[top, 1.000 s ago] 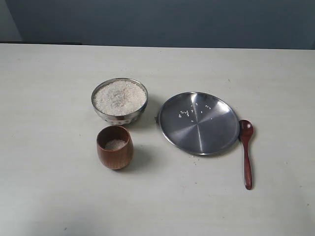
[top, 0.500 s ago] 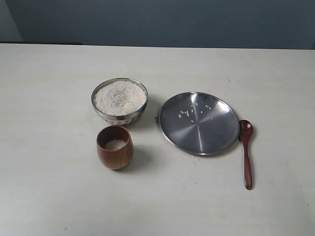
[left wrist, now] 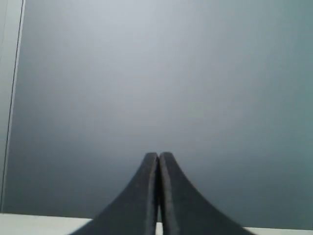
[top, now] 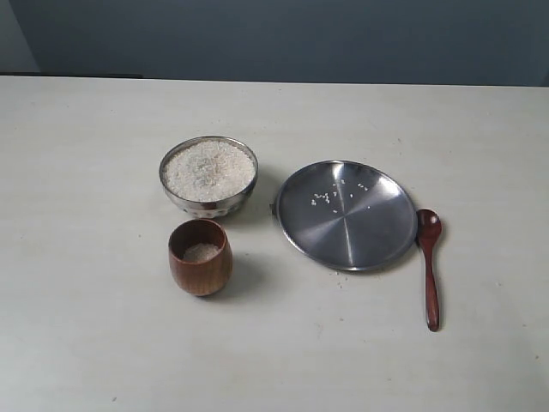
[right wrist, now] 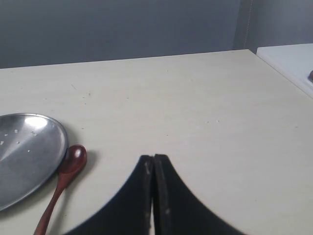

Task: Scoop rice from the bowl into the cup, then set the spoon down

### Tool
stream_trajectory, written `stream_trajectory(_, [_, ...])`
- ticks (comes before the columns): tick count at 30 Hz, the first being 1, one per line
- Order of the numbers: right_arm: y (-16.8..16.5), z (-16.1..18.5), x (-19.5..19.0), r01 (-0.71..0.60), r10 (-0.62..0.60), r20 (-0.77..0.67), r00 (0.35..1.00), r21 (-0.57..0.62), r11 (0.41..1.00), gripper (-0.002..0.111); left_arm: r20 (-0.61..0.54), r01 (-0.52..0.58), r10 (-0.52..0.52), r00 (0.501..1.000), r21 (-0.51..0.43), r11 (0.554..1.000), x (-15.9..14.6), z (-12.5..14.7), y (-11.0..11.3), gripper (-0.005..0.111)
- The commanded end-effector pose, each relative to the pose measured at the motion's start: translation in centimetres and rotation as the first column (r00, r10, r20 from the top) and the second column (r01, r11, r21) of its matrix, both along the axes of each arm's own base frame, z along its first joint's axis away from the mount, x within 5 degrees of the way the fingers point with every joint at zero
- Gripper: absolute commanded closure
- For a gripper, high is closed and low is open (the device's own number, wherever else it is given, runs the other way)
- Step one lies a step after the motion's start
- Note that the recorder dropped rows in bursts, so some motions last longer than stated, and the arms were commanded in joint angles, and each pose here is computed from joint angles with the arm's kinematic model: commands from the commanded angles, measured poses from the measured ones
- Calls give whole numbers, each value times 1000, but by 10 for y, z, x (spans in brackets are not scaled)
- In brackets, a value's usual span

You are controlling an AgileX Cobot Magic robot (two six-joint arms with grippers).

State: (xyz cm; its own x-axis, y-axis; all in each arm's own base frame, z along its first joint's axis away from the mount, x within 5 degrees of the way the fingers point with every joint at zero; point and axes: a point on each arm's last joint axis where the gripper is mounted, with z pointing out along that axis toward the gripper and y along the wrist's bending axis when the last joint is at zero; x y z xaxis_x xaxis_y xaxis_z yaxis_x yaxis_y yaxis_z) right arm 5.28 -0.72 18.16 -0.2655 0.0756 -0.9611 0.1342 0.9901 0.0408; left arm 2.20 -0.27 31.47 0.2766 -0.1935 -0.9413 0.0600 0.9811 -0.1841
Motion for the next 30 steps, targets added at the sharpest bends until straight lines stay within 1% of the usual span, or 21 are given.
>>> stream_trajectory(1, [0, -1, 0, 2, -2, 4, 1000, -4, 1000, 108, -21, -20, 24, 999, 154, 988, -18, 25, -3, 106])
stream_trajectory(2, [0, -1, 0, 2, -2, 4, 1000, -4, 1000, 108, -55, -16, 29, 998, 227, 974, -25, 31, -4, 106])
stream_trajectory(3, [0, -1, 0, 2, -2, 4, 1000, -4, 1000, 108, -77, -13, 35, 996, 262, 965, -28, 33, -5, 106])
stream_trajectory(4, [0, -1, 0, 2, -2, 4, 1000, -4, 1000, 108, -101, -9, 39, 994, 288, 957, -31, 34, -5, 106])
stream_trajectory(7, [0, -1, 0, 2, -2, 4, 1000, -4, 1000, 108, -147, -9, 60, 987, 326, 945, -35, 35, -5, 106])
stream_trajectory(11, [0, -1, 0, 2, -2, 4, 1000, -4, 1000, 108, -154, -14, 70, 986, 338, 941, -35, 35, -4, 106])
stream_trajectory(30, [0, -1, 0, 2, -2, 4, 1000, -4, 1000, 108, -154, -14, 69, 986, 336, 942, -35, 35, -4, 106])
